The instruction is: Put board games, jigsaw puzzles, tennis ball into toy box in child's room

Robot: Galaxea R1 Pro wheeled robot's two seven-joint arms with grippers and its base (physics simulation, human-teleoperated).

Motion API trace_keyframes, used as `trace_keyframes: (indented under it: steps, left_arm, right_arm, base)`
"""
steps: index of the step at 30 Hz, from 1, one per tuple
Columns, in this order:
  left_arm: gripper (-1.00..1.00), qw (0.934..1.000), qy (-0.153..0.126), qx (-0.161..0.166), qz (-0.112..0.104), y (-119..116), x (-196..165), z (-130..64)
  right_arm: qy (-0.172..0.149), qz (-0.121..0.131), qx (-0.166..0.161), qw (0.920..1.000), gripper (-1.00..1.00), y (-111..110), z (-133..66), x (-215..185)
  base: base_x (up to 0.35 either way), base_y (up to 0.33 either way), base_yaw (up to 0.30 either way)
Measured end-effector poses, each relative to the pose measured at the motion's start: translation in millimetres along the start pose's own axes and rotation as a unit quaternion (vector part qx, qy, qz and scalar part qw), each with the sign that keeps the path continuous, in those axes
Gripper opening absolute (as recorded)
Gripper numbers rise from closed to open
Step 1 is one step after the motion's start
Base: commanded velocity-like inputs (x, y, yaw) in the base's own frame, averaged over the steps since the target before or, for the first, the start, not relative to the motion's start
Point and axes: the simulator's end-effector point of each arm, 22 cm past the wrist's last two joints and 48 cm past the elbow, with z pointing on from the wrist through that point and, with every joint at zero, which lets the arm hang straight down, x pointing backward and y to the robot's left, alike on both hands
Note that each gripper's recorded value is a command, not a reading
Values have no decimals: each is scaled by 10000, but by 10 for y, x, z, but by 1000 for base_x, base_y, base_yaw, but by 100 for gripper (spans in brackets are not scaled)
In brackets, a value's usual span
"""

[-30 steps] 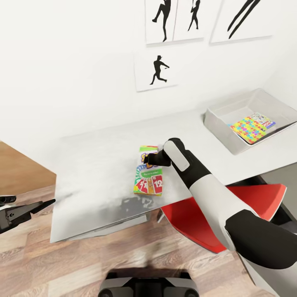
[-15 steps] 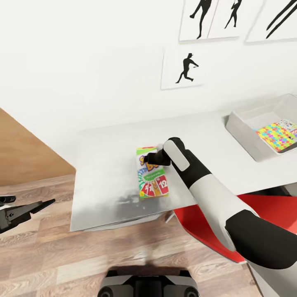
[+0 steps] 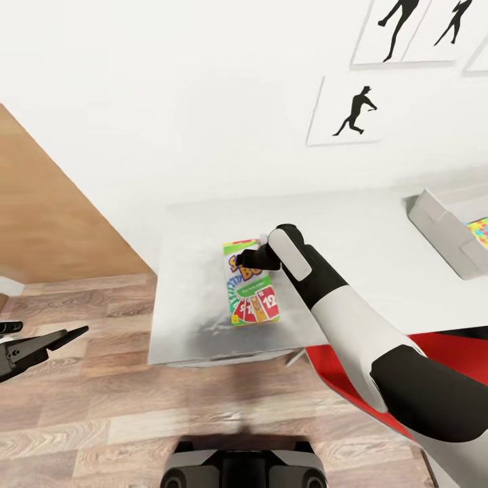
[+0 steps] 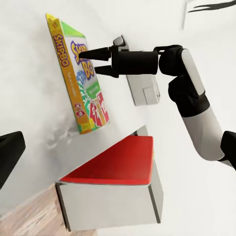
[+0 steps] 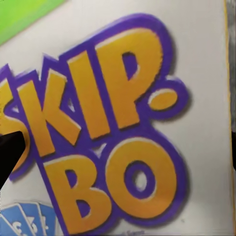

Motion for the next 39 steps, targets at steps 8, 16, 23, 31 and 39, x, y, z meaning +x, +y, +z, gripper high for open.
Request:
trace_keyframes:
  steps: [8,16,23,31,39]
  left_arm:
    - [100,10000,1,-3,-3,1,3,-1]
    - [100,10000,2,2,-8,0,8,3]
    - [100,10000,0,0,-3,1,4,2]
    - [100,10000,2,-5,-1,1,2,-1]
    - [100,10000,2,-4,0,1,1,-1]
  right_arm:
    - [19,-4,-9,10000,100,5,-2,10]
    - [24,6,-20,10000,100,9,0,14]
    - [26,20,-35,10000,100,14,3,15]
    - [26,11,-28,10000,100,12,2,14]
    - [20,1,-16,10000,100,7,-1,10]
  base:
    - [-9,150,6]
    - [0,172,0]
    - [0,176,0]
    - [0,151,0]
    - [0,159,0]
